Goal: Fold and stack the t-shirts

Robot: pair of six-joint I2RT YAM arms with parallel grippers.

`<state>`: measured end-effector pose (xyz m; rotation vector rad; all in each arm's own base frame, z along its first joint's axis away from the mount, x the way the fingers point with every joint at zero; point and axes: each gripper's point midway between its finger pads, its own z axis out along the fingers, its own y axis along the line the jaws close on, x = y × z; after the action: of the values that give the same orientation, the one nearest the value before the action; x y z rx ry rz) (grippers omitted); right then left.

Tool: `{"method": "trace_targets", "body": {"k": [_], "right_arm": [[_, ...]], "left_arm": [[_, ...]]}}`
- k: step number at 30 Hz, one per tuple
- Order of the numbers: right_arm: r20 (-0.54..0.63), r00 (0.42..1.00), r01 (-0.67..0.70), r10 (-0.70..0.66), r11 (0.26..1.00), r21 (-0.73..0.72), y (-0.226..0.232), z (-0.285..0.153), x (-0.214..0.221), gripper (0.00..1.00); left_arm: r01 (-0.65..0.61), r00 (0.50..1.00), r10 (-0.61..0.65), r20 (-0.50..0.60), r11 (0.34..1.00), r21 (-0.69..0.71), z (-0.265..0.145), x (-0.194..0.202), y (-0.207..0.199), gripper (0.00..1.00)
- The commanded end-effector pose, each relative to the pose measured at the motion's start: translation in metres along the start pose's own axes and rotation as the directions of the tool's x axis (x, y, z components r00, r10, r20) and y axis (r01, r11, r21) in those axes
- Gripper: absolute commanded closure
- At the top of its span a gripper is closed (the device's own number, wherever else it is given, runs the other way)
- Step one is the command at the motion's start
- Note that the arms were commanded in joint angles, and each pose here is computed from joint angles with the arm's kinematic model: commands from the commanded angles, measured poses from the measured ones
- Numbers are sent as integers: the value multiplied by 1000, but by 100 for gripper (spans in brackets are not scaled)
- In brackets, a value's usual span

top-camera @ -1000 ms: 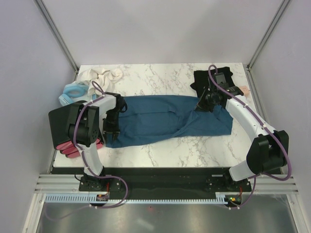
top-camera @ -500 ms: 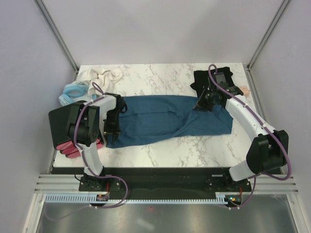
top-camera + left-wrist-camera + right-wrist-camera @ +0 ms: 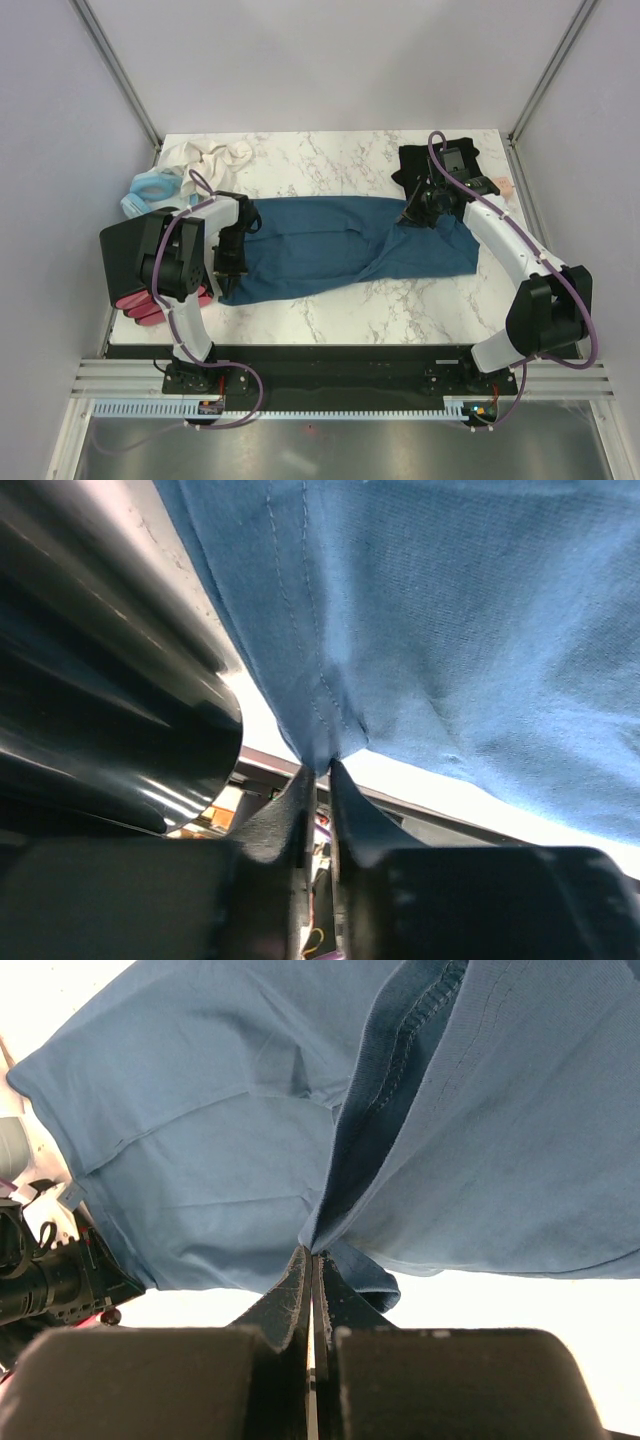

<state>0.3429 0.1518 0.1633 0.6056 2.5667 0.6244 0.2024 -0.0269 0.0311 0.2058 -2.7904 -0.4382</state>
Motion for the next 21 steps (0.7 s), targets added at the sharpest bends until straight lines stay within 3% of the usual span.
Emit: {"method": "trace_targets", "body": {"k": [1, 3, 10, 21], "right_arm": [[46, 999, -1, 4, 998, -59, 19, -8, -16, 100], [48, 999, 0, 3, 998, -59, 19, -8, -17, 100], [43, 999, 4, -1, 998, -60, 18, -6, -16, 100], [79, 997, 24, -18, 998, -65, 20, -14, -27, 100]], "left_arm": [[10, 1000, -10, -1, 1000, 20, 0, -1, 2, 92], [16, 1000, -16, -8, 999, 29, 1, 0, 2, 98], [20, 1000, -21, 11, 999, 40, -3, -5, 2, 98], [69, 980, -80, 181, 995, 66, -46, -16, 16, 98]]}}
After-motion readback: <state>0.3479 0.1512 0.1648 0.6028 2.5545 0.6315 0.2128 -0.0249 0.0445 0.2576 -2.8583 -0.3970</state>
